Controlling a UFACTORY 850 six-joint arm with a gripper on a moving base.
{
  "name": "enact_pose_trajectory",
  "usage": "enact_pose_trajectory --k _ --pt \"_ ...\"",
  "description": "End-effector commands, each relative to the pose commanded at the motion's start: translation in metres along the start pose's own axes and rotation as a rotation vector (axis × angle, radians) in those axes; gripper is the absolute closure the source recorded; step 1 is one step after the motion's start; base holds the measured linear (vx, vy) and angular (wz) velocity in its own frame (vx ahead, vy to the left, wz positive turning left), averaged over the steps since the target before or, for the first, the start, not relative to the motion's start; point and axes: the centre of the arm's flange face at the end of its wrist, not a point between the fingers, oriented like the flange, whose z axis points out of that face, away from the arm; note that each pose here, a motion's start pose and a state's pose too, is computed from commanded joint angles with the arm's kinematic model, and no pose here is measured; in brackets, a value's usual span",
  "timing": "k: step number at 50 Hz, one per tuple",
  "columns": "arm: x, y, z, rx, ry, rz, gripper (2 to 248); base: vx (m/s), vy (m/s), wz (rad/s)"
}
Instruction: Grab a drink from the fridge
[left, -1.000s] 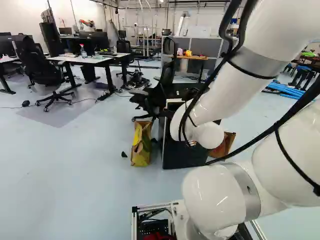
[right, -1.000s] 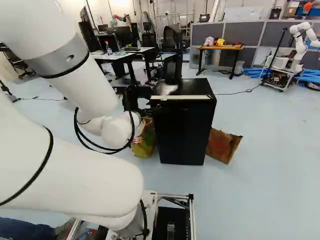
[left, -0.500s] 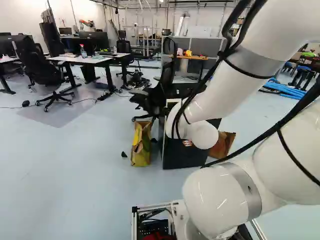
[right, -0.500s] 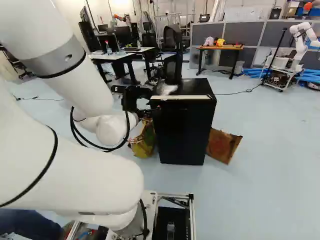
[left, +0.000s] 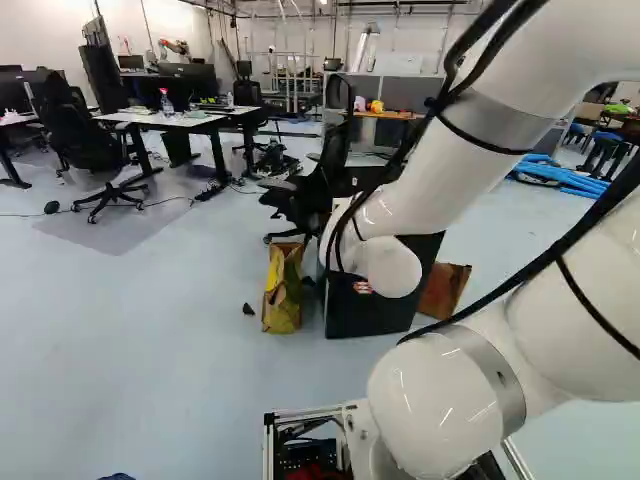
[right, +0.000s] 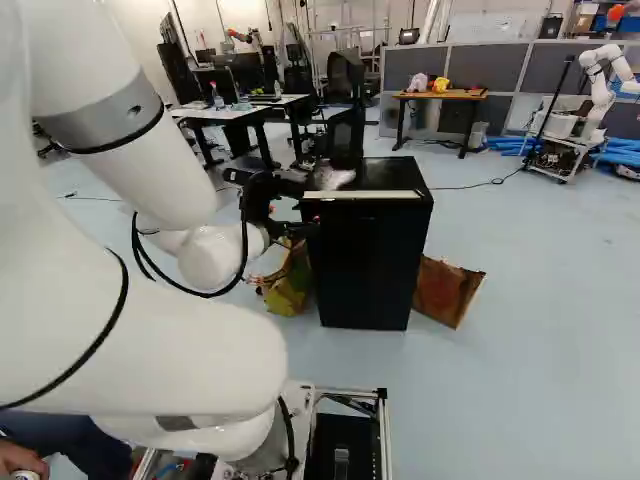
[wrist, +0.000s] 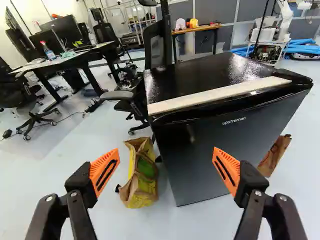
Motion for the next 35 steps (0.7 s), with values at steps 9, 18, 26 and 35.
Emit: enact_pose_trajectory --k 9,18,26,35 --pt "0.001 -0.007 0.001 -0.017 0.012 0.028 3 0.0 0.0 0.0" --pt "0.002 -0.015 0.003 -0.027 0.027 0.047 3 0.0 0.0 0.0" --pt "0.004 -0.024 0.006 -0.034 0.045 0.06 3 0.0 0.0 0.0" --pt "0.006 -0.033 0.01 -0.044 0.064 0.072 3 0.0 0.0 0.0"
